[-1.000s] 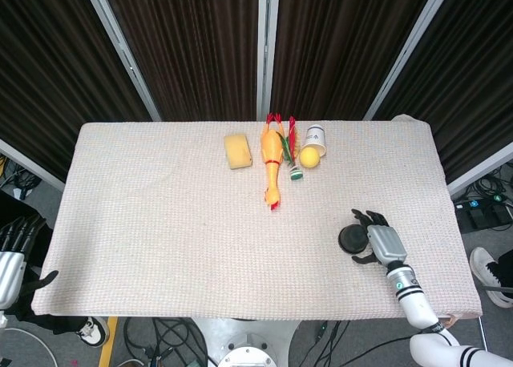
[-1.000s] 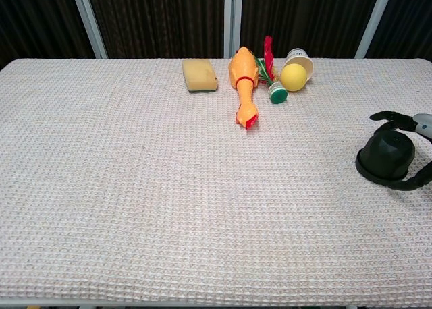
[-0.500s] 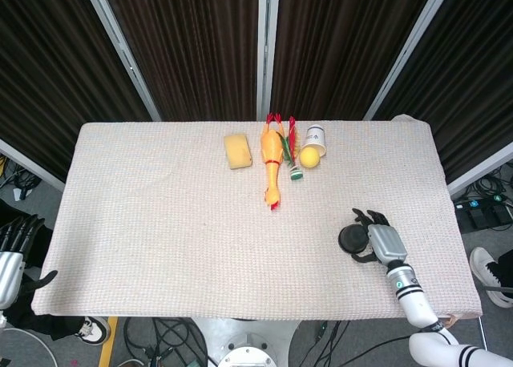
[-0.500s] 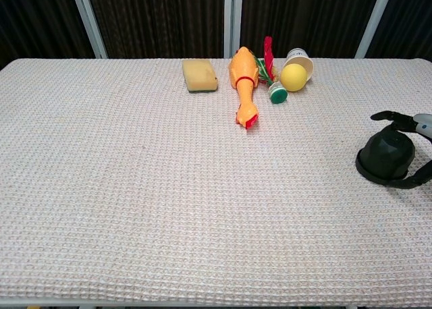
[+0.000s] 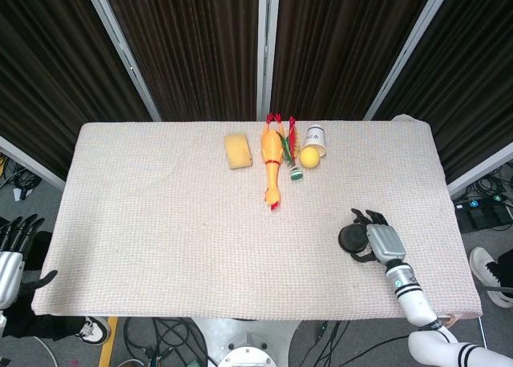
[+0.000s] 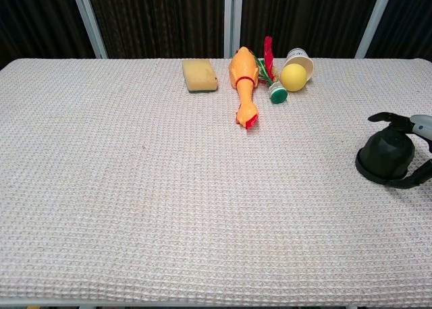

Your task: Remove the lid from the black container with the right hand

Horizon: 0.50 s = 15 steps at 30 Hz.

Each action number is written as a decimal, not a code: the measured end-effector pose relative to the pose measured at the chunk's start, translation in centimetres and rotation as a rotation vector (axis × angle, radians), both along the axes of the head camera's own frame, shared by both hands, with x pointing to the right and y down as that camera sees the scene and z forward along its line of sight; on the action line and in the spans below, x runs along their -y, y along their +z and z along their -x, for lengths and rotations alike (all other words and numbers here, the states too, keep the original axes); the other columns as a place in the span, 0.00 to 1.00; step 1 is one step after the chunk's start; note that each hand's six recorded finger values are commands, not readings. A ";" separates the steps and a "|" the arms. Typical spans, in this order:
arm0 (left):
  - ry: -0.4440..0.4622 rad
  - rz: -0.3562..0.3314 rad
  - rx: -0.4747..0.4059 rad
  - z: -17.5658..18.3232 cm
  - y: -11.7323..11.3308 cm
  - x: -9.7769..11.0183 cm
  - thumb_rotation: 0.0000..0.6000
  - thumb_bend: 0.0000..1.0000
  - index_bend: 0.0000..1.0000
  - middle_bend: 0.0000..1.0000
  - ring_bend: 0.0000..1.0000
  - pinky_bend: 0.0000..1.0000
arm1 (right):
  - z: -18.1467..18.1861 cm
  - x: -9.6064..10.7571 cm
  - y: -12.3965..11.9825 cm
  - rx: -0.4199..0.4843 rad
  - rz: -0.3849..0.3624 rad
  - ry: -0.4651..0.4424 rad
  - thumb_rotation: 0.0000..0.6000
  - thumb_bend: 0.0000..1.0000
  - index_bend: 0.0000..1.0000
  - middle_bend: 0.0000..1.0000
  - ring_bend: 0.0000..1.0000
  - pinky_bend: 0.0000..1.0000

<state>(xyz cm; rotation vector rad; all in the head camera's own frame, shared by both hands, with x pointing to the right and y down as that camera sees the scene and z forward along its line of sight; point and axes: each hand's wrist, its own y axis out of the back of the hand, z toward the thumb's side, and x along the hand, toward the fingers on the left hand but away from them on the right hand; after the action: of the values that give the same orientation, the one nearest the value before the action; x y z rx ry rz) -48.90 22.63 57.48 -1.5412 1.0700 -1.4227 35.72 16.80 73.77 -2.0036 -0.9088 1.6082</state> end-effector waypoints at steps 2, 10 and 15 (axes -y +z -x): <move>-0.001 -0.003 0.000 -0.2 0.1 0.4 1.00 0.11 0.09 0.04 0.00 0.10 | 0.1 0.0 -0.1 0.002 -0.007 0.001 1.00 0.08 0.01 0.24 0.00 0.00; -0.014 -0.003 0.002 -0.9 0.5 1.3 1.00 0.11 0.09 0.04 0.00 0.10 | -0.1 -0.1 0.0 -0.012 -0.009 0.001 1.00 0.10 0.05 0.32 0.00 0.00; -0.024 0.000 0.006 -1.2 0.8 1.8 1.00 0.11 0.09 0.04 0.00 0.10 | 0.0 -0.1 0.0 -0.010 -0.013 0.000 1.00 0.10 0.12 0.34 0.00 0.00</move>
<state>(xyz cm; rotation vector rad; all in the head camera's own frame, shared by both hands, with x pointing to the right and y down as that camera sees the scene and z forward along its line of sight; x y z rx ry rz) -47.71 20.84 58.26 -1.5279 1.0884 -1.4427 35.73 16.87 73.78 -1.9851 -0.9140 1.6065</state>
